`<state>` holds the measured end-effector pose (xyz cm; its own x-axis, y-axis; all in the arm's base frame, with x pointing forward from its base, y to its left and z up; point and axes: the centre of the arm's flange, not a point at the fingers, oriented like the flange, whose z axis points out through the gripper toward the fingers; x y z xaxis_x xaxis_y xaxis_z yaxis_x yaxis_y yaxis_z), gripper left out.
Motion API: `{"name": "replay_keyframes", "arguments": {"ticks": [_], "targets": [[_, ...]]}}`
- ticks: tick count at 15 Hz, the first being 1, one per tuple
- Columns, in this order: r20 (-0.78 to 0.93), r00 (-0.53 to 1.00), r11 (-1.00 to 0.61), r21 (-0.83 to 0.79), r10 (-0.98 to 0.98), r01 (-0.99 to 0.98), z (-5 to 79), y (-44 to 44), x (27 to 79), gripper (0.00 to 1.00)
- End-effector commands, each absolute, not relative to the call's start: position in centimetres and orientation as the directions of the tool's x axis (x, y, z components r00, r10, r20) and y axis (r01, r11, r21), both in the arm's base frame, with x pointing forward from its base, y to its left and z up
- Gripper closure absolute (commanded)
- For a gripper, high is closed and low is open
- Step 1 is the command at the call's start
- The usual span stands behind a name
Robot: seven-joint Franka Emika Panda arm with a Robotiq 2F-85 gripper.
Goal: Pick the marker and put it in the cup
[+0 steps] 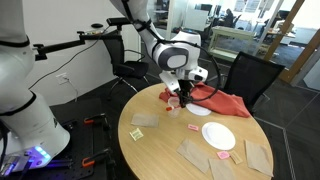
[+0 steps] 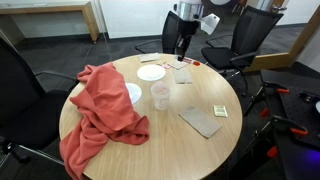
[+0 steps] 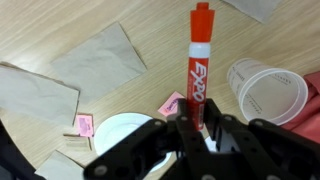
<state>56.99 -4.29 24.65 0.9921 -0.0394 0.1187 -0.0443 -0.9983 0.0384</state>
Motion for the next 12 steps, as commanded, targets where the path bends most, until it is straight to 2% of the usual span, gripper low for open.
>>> {"name": "replay_keyframes", "arguments": {"ticks": [1,4,5,12], "targets": [[0.118,0.992,-0.998,0.038,-0.040,-0.045,24.6,-4.3,57.0,0.80],[0.107,0.993,-0.998,0.038,-0.038,-0.043,24.0,-4.2,56.9,0.80],[0.107,0.994,-0.998,0.038,-0.039,-0.043,24.0,-4.2,56.9,0.95],[0.194,0.978,-0.993,-0.068,0.082,0.097,21.3,-5.2,58.6,0.95]]}}
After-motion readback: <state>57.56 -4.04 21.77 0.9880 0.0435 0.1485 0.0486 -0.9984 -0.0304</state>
